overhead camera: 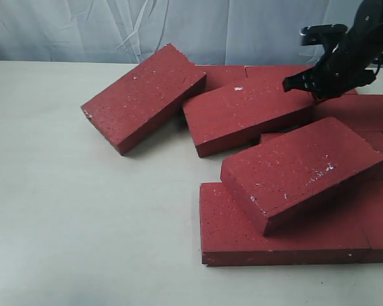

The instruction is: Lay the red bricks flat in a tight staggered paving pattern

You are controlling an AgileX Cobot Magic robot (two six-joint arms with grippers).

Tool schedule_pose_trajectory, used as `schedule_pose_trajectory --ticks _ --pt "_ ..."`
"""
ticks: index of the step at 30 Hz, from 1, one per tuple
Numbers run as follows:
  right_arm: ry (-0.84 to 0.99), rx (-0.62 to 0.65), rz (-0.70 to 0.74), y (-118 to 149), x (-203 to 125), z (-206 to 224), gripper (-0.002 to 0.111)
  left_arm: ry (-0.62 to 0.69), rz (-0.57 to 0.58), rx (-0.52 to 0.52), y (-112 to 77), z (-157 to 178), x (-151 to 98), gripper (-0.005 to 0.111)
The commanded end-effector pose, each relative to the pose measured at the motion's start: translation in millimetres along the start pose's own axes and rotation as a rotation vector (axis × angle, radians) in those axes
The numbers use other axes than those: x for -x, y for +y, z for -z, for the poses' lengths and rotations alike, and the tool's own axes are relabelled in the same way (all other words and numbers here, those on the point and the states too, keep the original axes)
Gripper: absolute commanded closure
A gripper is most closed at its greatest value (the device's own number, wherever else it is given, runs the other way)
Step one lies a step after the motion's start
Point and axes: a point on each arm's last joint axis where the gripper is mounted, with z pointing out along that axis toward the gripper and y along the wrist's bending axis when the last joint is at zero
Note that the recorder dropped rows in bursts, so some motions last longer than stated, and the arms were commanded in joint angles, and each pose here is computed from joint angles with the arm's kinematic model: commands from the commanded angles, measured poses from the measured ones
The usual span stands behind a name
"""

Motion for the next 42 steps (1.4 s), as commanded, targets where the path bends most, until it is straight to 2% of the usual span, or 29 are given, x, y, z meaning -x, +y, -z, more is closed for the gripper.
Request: schedule_pose_trajectory --ticks 1,26,33,42 --pt "-0.03 0.022 0.046 23.7 5.3 0.5 0.109 -0.009 0.0 0.001 0.1 0.1 -0.2 0.107" --pt "-0.078 0.18 0.218 150.2 -1.8 -8.1 0.109 -0.009 0.0 0.001 0.1 0.1 -0.2 0.107" --pt "-0.081 0.207 0.198 156.6 -1.8 -1.0 0.109 -0.009 0.0 0.001 0.1 0.1 -0.2 0.107" --pt "-0.028 0.24 0.227 155.8 -5.8 62.2 0.109 -0.009 0.0 0.001 0.1 0.1 -0.2 0.107"
